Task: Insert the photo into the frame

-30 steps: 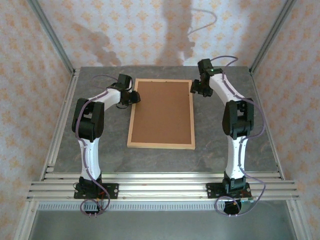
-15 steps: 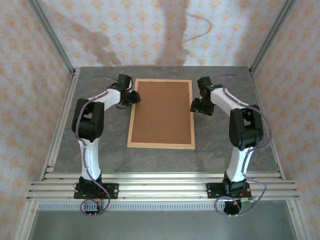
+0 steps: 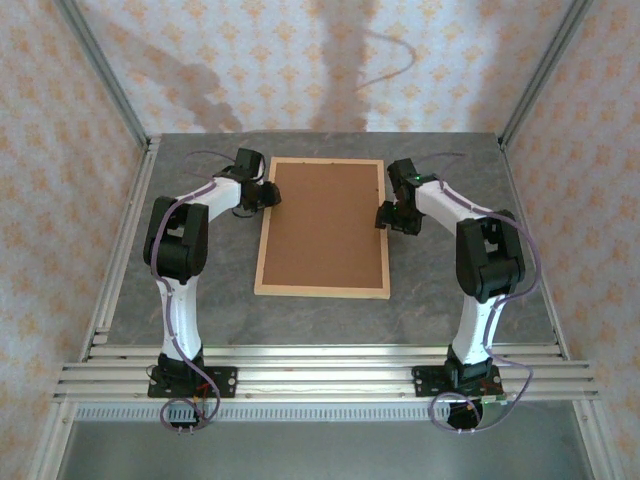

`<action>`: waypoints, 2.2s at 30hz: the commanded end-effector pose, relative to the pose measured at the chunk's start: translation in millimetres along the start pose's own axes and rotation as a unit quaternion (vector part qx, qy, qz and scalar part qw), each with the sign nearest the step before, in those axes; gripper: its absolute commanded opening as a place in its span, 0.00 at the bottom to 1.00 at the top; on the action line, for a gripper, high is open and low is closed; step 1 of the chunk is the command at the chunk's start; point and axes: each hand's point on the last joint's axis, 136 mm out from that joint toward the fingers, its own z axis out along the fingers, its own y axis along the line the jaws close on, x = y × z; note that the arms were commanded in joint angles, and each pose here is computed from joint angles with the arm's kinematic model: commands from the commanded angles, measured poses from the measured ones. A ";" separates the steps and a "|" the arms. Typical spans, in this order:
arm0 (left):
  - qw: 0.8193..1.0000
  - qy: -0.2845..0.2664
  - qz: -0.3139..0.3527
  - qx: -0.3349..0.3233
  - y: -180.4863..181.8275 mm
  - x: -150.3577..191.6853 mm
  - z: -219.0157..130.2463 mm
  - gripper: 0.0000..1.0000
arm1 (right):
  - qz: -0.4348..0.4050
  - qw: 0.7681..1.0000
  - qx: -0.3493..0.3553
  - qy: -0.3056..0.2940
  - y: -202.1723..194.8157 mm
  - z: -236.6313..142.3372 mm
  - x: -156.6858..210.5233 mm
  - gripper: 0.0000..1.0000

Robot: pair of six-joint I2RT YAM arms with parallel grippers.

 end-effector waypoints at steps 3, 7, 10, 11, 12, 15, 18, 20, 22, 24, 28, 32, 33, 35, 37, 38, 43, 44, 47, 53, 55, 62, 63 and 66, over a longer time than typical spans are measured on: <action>0.998 0.049 -0.013 -0.023 18.0 30.9 8.1 0.39 | 0.004 1.000 0.012 0.000 -3.0 9.9 0.1 0.63; 0.998 0.050 -0.013 -0.024 18.7 31.5 8.2 0.39 | 0.006 1.000 0.013 0.013 -5.0 21.8 5.9 0.64; 0.998 0.049 -0.014 -0.023 18.4 31.7 8.1 0.39 | 0.008 1.000 0.016 0.024 -6.5 32.0 9.9 0.64; 0.998 0.049 -0.014 -0.022 17.7 31.4 7.5 0.39 | 0.009 0.999 0.017 0.028 -6.5 34.9 11.1 0.64; 0.998 0.049 -0.015 -0.022 17.7 31.2 7.5 0.39 | 0.010 0.999 0.018 0.031 -7.5 37.4 12.4 0.64; 0.998 0.049 -0.016 -0.021 17.9 32.1 7.6 0.39 | 0.015 0.999 0.016 0.041 -7.8 45.9 17.6 0.64; 0.998 0.050 -0.017 -0.021 18.1 32.7 7.9 0.39 | 0.022 0.998 0.009 0.055 -5.7 54.9 24.5 0.64; 0.998 0.050 -0.018 -0.020 18.0 33.5 8.4 0.39 | 0.024 0.998 0.006 0.062 -3.2 60.3 28.7 0.64; 0.998 0.050 -0.019 -0.019 17.8 34.0 8.8 0.39 | 0.026 0.997 0.001 0.068 -0.7 64.5 31.5 0.64; 0.998 0.051 -0.020 -0.018 18.0 35.3 9.1 0.39 | 0.029 0.997 -0.005 0.071 1.8 67.8 33.1 0.64; 0.998 0.050 -0.020 -0.019 18.3 36.0 8.4 0.39 | 0.029 0.997 -0.011 0.069 5.2 65.7 31.8 0.64; 0.998 0.050 -0.020 -0.020 18.9 36.3 7.5 0.39 | 0.022 0.999 0.000 0.035 3.2 40.4 16.8 0.64; 0.998 0.049 -0.019 -0.021 19.0 36.1 7.6 0.39 | 0.019 0.999 0.001 0.025 3.1 32.3 12.8 0.64; 0.998 0.049 -0.020 -0.022 20.1 35.6 7.4 0.39 | 0.015 1.000 0.007 0.007 1.4 15.2 6.0 0.64; 0.998 0.049 -0.018 -0.021 19.2 35.5 7.2 0.39 | 0.011 1.000 0.012 -0.006 -1.4 2.2 1.4 0.64; 0.998 0.049 -0.018 -0.021 19.2 35.4 7.2 0.39 | 0.011 1.000 0.016 -0.012 -3.9 -3.4 -0.7 0.64; 0.998 0.049 -0.017 -0.022 19.9 35.3 7.2 0.39 | 0.015 0.999 0.026 -0.017 -14.7 -9.2 -3.5 0.65; 0.998 0.049 -0.017 -0.022 19.8 35.3 7.4 0.39 | 0.017 0.999 0.026 -0.016 -16.2 -8.4 -3.9 0.65; 0.998 0.050 -0.019 -0.021 19.8 36.1 7.9 0.39 | 0.018 0.999 0.022 -0.014 -15.8 -4.5 -3.9 0.65; 0.998 0.049 -0.019 -0.021 19.4 35.3 8.0 0.39 | 0.023 1.000 0.010 0.010 -12.6 14.4 4.1 0.65; 0.998 0.049 -0.019 -0.021 19.3 35.4 7.7 0.39 | 0.024 0.999 0.007 0.021 -12.0 20.3 10.1 0.65; 0.998 0.049 -0.019 -0.021 19.2 34.8 7.4 0.39 | 0.020 0.999 0.002 0.033 -8.3 22.0 25.3 0.65; 0.998 0.049 -0.018 -0.022 19.4 34.8 7.7 0.39 | 0.021 0.999 0.001 0.036 -7.9 23.6 27.0 0.65; 0.998 0.048 -0.020 -0.019 18.2 34.1 8.0 0.39 | 0.024 0.998 0.002 0.050 -8.2 32.9 31.9 0.65</action>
